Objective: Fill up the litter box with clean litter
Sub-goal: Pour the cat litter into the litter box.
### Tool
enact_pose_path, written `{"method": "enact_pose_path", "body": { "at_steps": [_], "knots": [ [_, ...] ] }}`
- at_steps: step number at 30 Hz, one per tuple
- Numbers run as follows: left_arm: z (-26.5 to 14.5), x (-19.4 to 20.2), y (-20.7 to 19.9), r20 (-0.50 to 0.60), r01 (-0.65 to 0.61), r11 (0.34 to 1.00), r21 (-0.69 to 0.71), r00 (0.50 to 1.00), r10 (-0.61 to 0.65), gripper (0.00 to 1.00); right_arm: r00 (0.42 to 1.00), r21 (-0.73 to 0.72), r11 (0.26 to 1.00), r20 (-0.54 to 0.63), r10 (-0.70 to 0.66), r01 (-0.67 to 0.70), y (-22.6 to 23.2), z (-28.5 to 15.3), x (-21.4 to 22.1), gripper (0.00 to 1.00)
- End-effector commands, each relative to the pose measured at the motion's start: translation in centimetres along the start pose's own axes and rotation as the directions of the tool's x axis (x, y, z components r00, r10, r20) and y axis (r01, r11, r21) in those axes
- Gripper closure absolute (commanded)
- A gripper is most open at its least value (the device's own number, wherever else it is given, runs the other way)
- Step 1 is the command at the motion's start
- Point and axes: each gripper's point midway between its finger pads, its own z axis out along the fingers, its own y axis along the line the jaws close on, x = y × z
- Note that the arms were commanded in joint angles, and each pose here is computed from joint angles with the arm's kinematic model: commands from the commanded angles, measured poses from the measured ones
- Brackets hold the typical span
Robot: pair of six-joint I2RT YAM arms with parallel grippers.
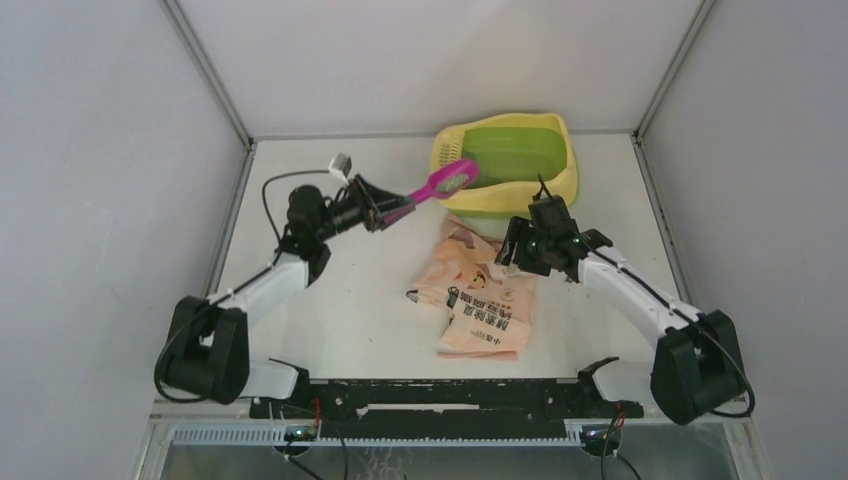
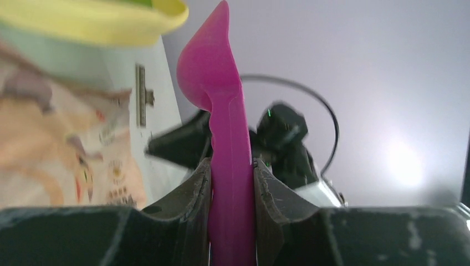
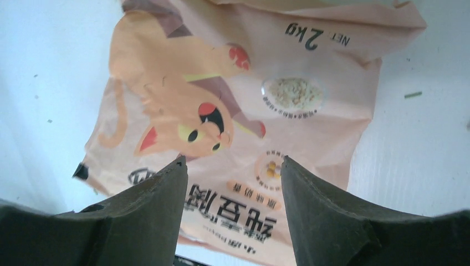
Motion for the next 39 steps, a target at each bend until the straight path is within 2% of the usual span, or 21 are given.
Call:
{"method": "enact_pose_path", "body": {
  "at_steps": [1, 8, 12, 15, 16, 20, 22, 25, 28, 31, 33, 34, 37, 39],
  "knots": [
    [4.6, -5.6, -3.1, 0.022, -0.193, 0.981, -0.012, 0.981, 0.193, 0.96, 1.0, -0.051, 0.999, 0.021, -0.009, 0.01, 0.2, -2.9, 0.5, 0.3],
    [13.1, -13.2, -0.7, -0.018, -0.382, 0.894, -0.233, 0.921, 0.389, 0.96, 0.998, -0.131, 0.991, 0.056, -0.002, 0.009, 1.2, -5.7, 0.7, 0.3],
    [17.1, -15.0, 2.7, -0.098, -0.468, 0.806, -0.363, 0.879, 0.467, 0.96, 0.997, -0.155, 0.988, 0.073, 0.002, 0.009, 1.3, -6.7, 0.7, 0.29],
    [18.9, -14.5, 6.1, -0.214, -0.571, 0.672, -0.472, 0.813, 0.541, 0.97, 0.997, -0.174, 0.985, 0.073, 0.006, 0.007, 1.3, -6.9, 1.0, 0.29],
    [19.7, -14.4, 6.1, -0.238, -0.615, 0.626, -0.479, 0.778, 0.582, 0.97, 0.997, -0.18, 0.984, 0.076, 0.007, 0.006, 1.3, -7.0, 1.0, 0.3],
    [19.7, -12.6, 6.9, -0.345, -0.704, 0.472, -0.53, 0.688, 0.638, 0.97, 0.997, -0.208, 0.978, 0.07, 0.007, 0.008, 1.5, -7.1, 1.4, 0.3],
    [18.9, -12.3, 7.1, -0.388, -0.744, 0.366, -0.56, 0.625, 0.677, 0.97, 0.997, -0.207, 0.978, 0.077, 0.006, 0.01, 1.4, -7.2, 1.4, 0.29],
    [18.5, -11.4, 6.4, -0.46, -0.806, 0.23, -0.545, 0.518, 0.722, 0.97, 0.997, -0.214, 0.977, 0.081, 0.007, 0.01, 1.3, -7.2, 1.4, 0.29],
    [18.0, -11.0, 5.1, -0.52, -0.839, 0.064, -0.54, 0.392, 0.759, 0.98, 0.997, -0.216, 0.976, 0.073, 0.011, 0.005, 1.2, -7.0, 1.4, 0.29],
    [17.4, -10.7, 3.5, -0.536, -0.837, -0.044, -0.546, 0.308, 0.786, 0.98, 0.997, -0.219, 0.976, 0.074, 0.017, 0.0, 1.1, -7.0, 1.4, 0.29],
    [16.8, -10.6, 2.1, -0.51, -0.832, -0.059, -0.552, 0.281, 0.813, 0.99, 0.997, -0.217, 0.976, 0.076, 0.018, -0.001, 1.1, -7.0, 1.5, 0.29],
    [16.6, -10.4, 1.2, -0.482, -0.834, -0.039, -0.55, 0.279, 0.83, 0.98, 0.997, -0.219, 0.976, 0.077, 0.017, 0.0, 1.1, -7.0, 1.5, 0.29],
    [16.2, -9.3, -2.5, -0.367, -0.842, 0.077, -0.534, 0.313, 0.876, 0.98, 0.996, -0.217, 0.976, 0.09, 0.018, 0.002, 1.0, -7.1, 1.3, 0.29],
    [15.5, -8.5, -5.0, -0.295, -0.84, 0.181, -0.511, 0.369, 0.881, 0.98, 0.994, -0.228, 0.974, 0.106, 0.019, 0.005, 1.2, -7.4, 1.0, 0.29]
  ]
}}
